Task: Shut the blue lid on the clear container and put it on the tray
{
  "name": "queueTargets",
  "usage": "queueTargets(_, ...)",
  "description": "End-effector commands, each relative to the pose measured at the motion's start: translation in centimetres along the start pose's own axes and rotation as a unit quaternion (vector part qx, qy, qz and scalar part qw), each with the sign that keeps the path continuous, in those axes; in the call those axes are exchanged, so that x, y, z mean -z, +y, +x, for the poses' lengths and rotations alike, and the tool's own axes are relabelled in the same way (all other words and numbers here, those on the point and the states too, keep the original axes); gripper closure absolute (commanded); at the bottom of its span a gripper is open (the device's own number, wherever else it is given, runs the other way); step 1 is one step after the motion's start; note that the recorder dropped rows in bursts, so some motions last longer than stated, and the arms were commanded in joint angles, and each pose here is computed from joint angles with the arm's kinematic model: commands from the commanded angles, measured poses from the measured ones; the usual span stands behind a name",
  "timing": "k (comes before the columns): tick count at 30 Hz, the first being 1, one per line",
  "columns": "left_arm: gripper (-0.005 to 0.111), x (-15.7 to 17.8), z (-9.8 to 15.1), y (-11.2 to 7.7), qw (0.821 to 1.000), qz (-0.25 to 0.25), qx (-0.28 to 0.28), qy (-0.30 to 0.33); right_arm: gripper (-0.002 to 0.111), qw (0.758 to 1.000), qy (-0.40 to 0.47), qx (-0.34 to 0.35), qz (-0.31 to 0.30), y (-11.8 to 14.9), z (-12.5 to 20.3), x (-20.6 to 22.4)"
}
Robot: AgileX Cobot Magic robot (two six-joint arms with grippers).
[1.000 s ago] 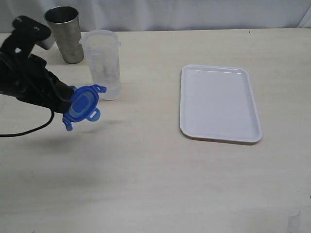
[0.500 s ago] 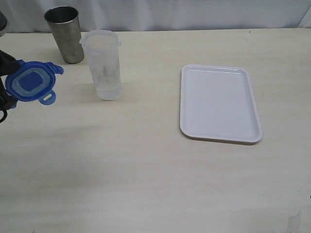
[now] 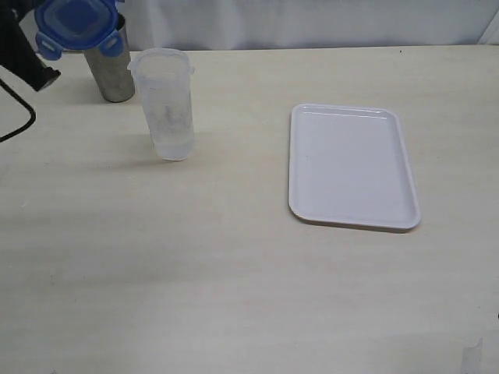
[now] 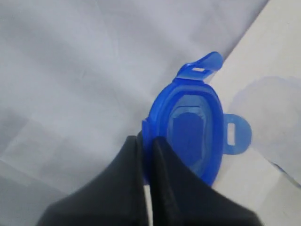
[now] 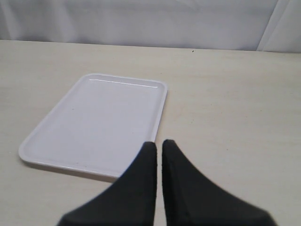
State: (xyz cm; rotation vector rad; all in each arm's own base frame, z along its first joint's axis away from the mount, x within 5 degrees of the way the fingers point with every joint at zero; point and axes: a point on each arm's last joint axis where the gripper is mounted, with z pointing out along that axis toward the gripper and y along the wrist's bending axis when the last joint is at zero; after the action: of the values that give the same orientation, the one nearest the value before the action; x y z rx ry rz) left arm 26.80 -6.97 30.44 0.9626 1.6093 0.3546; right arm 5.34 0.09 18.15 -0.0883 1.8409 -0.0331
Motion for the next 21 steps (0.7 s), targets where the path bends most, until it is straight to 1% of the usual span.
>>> queueTargets(1, 0.107, -3.2, 0.1, 2.3, 0.999, -0.035, 0.012, -0.018, 0.104, 1.0, -0.007, -0.001, -0.001, 0.0, 0.0, 0.0)
queueTargets(3, 0.107, -5.3, 0.4, 2.8, 0.999, -0.035, 0.026, -0.009, 0.104, 1.0, -0.007, -0.001, -0.001, 0.0, 0.0, 0.0)
queueTargets(5, 0.107, -7.5, 0.3, 3.1, 0.999, -0.034, 0.025, -0.013, 0.104, 1.0, -0.007, -0.001, -0.001, 0.0, 0.0, 0.0)
queueTargets(8, 0.107, -11.0, 0.6, 3.1, 0.999, -0.031, 0.026, -0.017, 0.104, 1.0, -0.007, -0.001, -0.001, 0.0, 0.0, 0.0)
queueTargets(13, 0.107, -13.7, 1.3, 2.6, 0.999, -0.025, 0.012, -0.017, 0.104, 1.0, -0.007, -0.001, -0.001, 0.0, 0.0, 0.0)
queueTargets(15, 0.107, -14.2, 1.6, 2.4, 1.0, -0.022, -0.002, -0.015, 0.104, 1.0, -0.007, -0.001, -0.001, 0.0, 0.0, 0.0)
queueTargets(20, 0.107, -14.3, 1.6, 2.4, 0.995, -0.024, -0.098, -0.013, 0.104, 1.0, -0.007, -0.001, -0.001, 0.0, 0.0, 0.0)
queueTargets(21, 0.107, -14.3, 1.5, 2.3, 0.994, -0.023, -0.106, -0.01, 0.104, 1.0, -0.007, -0.001, -0.001, 0.0, 0.0, 0.0)
